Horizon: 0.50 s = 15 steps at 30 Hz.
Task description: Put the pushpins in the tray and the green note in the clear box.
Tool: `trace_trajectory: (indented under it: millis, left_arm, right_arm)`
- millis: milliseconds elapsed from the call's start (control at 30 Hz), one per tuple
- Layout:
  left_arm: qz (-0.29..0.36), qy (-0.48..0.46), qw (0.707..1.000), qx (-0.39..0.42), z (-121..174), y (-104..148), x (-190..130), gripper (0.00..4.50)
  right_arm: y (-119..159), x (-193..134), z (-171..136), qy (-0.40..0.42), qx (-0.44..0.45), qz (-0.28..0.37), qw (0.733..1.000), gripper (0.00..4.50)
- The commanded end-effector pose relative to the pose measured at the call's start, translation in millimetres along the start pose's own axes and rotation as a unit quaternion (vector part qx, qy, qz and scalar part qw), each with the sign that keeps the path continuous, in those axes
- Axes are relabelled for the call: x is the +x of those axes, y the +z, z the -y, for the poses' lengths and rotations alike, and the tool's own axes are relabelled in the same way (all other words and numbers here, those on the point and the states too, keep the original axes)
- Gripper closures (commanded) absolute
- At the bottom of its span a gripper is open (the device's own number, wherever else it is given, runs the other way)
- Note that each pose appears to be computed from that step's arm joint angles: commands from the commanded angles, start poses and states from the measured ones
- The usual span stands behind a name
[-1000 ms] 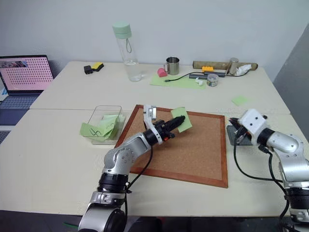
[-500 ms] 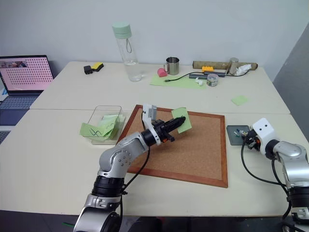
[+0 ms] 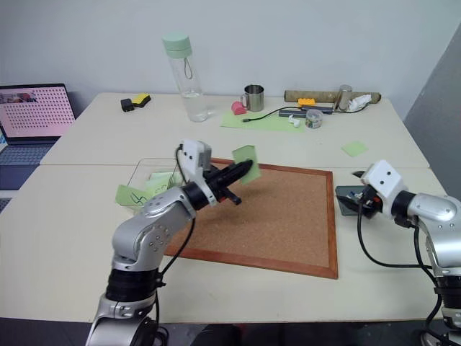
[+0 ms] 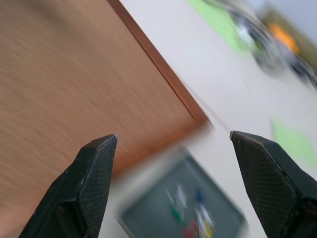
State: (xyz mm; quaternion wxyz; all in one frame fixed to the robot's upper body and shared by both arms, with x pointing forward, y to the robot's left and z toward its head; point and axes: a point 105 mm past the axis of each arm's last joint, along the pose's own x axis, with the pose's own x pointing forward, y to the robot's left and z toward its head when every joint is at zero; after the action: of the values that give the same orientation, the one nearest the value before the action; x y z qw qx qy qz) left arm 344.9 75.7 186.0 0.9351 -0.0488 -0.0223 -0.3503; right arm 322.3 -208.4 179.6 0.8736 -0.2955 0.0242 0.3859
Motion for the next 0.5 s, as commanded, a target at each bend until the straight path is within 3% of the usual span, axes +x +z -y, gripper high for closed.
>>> trace_trajectory:
  millis: [33,167,300,500]
  left_arm:
    - [0.039,0.12,0.99,0.066,-33,30,-22,4.5]
    - [0.037,0.248,0.962,0.111,-79,40,-52,4.5]
    - [-0.015,0.349,0.928,0.126,-116,25,-78,4.5]
    - [-0.04,0.394,0.908,0.139,-134,16,-89,4.5]
  right_arm:
    - [65,7,-16,0.066,-0.05,0.107,0.991,0.63]
    - [93,14,-26,0.107,-0.048,0.144,0.983,0.63]
    - [105,14,-38,0.154,-0.037,0.152,0.976,0.63]
    - [109,12,-48,0.187,-0.025,0.149,0.971,0.63]
